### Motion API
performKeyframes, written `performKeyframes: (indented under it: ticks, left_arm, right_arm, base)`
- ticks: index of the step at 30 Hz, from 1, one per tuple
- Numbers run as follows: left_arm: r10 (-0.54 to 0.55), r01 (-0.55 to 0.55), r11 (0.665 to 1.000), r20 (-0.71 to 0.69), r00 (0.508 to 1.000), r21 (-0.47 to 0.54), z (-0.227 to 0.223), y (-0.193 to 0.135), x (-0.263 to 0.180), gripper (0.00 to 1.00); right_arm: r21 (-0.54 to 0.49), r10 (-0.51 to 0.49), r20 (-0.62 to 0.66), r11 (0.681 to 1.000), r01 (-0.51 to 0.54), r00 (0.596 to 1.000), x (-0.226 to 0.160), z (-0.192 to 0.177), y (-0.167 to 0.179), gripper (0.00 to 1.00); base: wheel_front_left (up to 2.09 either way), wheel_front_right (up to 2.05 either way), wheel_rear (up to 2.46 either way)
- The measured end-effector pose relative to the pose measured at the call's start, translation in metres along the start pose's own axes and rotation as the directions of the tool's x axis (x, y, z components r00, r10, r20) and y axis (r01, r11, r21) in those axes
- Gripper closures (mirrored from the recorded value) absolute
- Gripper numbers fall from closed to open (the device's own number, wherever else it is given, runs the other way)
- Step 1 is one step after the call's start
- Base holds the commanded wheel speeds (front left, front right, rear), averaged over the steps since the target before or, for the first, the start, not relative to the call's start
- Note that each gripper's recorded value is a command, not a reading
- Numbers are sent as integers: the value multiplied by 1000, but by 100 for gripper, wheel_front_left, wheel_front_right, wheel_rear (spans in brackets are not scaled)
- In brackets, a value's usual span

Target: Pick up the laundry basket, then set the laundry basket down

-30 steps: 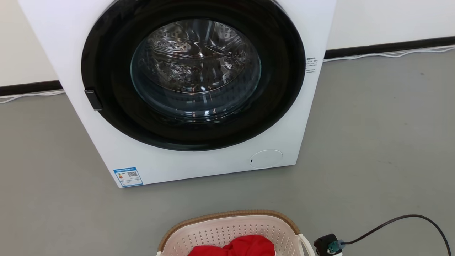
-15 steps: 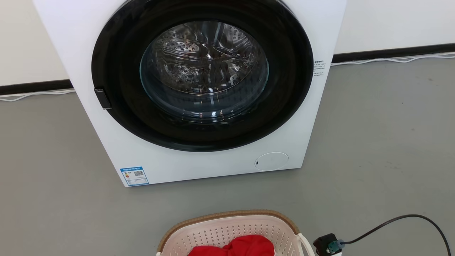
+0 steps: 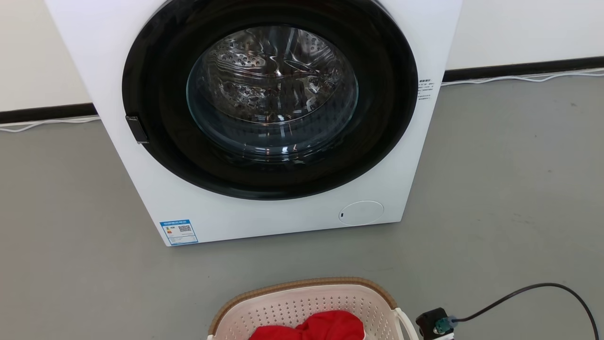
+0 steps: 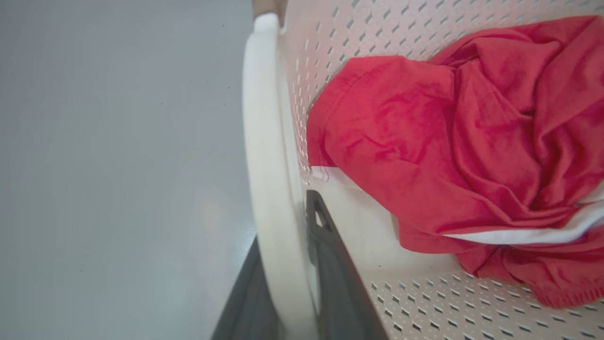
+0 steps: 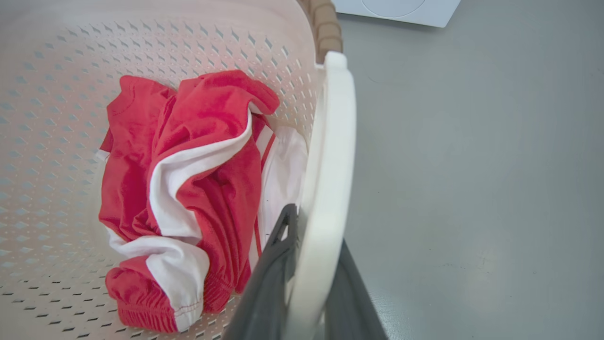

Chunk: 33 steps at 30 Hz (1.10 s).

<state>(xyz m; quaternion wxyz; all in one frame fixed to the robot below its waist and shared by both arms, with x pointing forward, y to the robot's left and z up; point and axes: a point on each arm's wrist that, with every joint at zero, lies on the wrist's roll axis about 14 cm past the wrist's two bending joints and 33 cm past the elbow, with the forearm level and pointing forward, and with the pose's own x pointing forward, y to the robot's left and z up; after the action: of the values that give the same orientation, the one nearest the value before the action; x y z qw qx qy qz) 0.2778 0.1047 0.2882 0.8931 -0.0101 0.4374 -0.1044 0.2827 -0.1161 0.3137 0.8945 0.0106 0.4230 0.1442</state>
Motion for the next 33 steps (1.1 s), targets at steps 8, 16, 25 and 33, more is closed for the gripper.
performKeyframes:
  ticks: [8,16,25,33]
  left_arm:
    - [-1,2,1000,-5,1000,6,-1,0,1,100]
    - [-1,1,1000,-16,1000,-1,-2,1,4,100]
    - [8,-8,1000,-11,1000,0,17,11,20,100]
    - [9,-8,1000,40,999,-5,64,25,54,100]
  right_arm:
    - [-2,1,-5,1000,-1,1000,1,0,0,100]
    - [5,0,-17,1000,0,1000,4,-2,-1,100]
    - [9,3,-6,1000,-3,1000,19,10,-5,100]
    - [-20,2,62,1000,-1,998,54,57,-17,100]
  base:
    - [0,0,0]
    - [0,0,0]
    - [0,0,0]
    - [0,0,0]
